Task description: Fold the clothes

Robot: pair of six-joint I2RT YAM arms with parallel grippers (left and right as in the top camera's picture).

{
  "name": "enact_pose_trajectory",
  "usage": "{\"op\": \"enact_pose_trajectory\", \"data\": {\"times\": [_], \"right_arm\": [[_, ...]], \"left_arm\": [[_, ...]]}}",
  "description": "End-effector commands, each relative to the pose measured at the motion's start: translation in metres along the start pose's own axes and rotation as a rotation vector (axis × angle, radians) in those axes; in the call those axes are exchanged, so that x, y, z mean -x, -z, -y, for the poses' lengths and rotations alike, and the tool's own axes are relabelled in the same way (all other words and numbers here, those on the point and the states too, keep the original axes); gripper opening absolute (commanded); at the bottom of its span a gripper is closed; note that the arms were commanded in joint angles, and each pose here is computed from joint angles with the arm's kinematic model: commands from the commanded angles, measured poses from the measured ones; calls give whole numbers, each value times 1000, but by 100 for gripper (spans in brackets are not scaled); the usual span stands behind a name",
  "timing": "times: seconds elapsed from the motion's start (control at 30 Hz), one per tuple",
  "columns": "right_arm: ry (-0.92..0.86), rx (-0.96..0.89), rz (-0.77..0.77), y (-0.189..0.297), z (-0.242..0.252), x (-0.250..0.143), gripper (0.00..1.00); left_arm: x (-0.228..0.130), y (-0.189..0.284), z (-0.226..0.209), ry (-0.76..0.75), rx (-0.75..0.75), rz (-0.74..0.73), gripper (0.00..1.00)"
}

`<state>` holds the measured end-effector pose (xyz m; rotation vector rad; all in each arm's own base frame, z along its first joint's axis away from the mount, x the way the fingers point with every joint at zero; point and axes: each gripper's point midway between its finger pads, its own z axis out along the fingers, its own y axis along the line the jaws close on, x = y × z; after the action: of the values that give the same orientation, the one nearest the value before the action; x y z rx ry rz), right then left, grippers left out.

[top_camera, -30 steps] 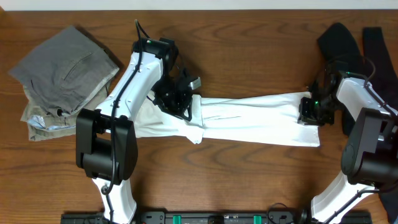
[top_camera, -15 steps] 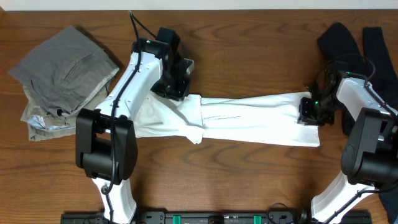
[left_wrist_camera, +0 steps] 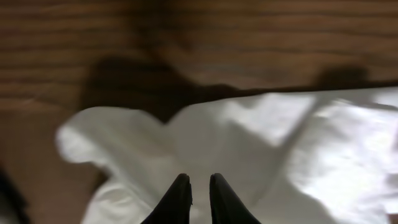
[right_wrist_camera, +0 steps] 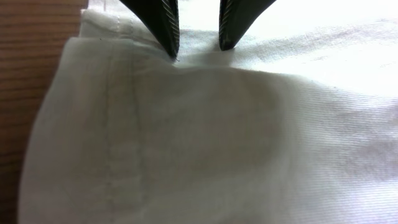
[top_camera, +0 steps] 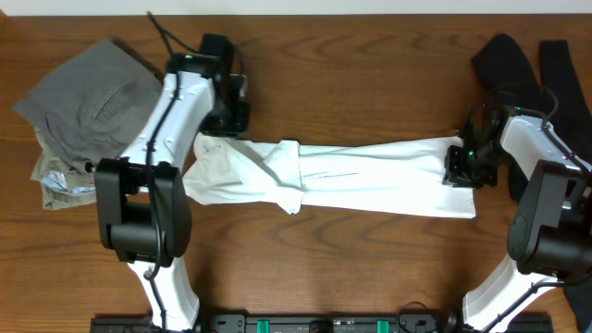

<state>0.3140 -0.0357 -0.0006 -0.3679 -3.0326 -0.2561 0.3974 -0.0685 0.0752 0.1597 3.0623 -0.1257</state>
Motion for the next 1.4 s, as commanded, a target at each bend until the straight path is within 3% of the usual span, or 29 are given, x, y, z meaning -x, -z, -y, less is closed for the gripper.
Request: {"op": "enact_pose_trajectory", "data": {"times": [0.0, 0.5, 0.87, 1.13, 1.37], "right_arm": [[4, -8, 5, 3, -1, -3, 21], [4, -8, 5, 3, -1, -3, 21], [4, -9, 5, 3, 0, -3, 21], [3, -27, 6, 3, 3, -2, 20], [-4, -27, 29, 13, 5, 2, 19]], "left_arm": [[-12, -17, -18, 55, 22, -62, 15], [-96, -72, -38, 181, 24, -294, 11], [-93, -67, -38, 203, 26, -272, 6], [-76, -25, -35, 215, 21, -129, 6], [-64, 13, -10, 204, -116, -13, 16]]}}
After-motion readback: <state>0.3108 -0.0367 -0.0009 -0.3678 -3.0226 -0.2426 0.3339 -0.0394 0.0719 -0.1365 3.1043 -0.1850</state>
